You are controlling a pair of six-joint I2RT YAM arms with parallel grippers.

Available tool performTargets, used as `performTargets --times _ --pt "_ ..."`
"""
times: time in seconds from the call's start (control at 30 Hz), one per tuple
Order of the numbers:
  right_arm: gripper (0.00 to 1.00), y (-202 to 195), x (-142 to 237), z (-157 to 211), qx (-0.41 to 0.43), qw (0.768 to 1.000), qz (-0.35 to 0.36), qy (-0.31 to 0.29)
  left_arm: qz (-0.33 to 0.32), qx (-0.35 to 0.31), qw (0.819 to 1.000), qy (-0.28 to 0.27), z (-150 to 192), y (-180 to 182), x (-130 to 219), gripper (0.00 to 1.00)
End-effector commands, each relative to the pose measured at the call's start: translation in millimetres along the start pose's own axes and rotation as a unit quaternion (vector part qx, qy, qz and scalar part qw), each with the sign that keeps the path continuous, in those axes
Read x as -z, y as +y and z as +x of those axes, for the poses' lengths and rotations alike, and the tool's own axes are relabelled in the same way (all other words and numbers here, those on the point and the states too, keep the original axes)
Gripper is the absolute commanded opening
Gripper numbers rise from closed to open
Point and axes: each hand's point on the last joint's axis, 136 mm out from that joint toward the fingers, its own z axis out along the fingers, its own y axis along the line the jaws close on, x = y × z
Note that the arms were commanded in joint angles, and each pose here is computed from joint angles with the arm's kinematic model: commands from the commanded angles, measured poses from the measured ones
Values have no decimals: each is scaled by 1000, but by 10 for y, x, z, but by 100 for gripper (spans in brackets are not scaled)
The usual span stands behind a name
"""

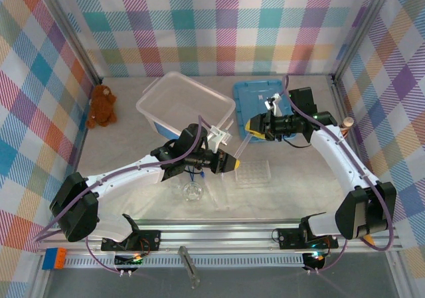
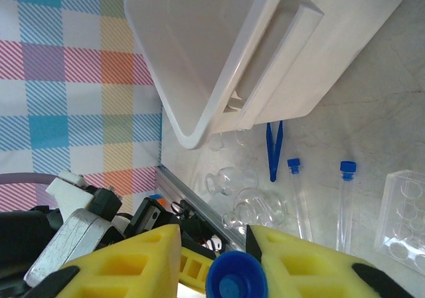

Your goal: Organize the chemistry lab equipment

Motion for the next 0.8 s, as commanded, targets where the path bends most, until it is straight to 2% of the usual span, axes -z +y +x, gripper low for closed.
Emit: performTargets --times 0.0,0.5,0.53,0.63,0.7,0.77 --pt "30 139 58 27 23 999 -20 11 25 -24 999 -5 -110 -207 36 0" --pt "12 82 121 88 41 999 9 14 13 -26 1000 4 -85 -170 33 0" --pt "11 83 125 90 42 999 10 14 11 -25 1000 5 -81 -161 34 4" --pt "11 68 166 70 48 999 25 1 -1 -23 1000 4 -76 -115 35 36" --pt "11 46 216 54 53 998 41 -19 -6 -24 1000 -1 -99 -112 47 49" --pt "11 14 262 35 58 996 59 -40 -8 -22 1000 -7 -134 -124 63 68"
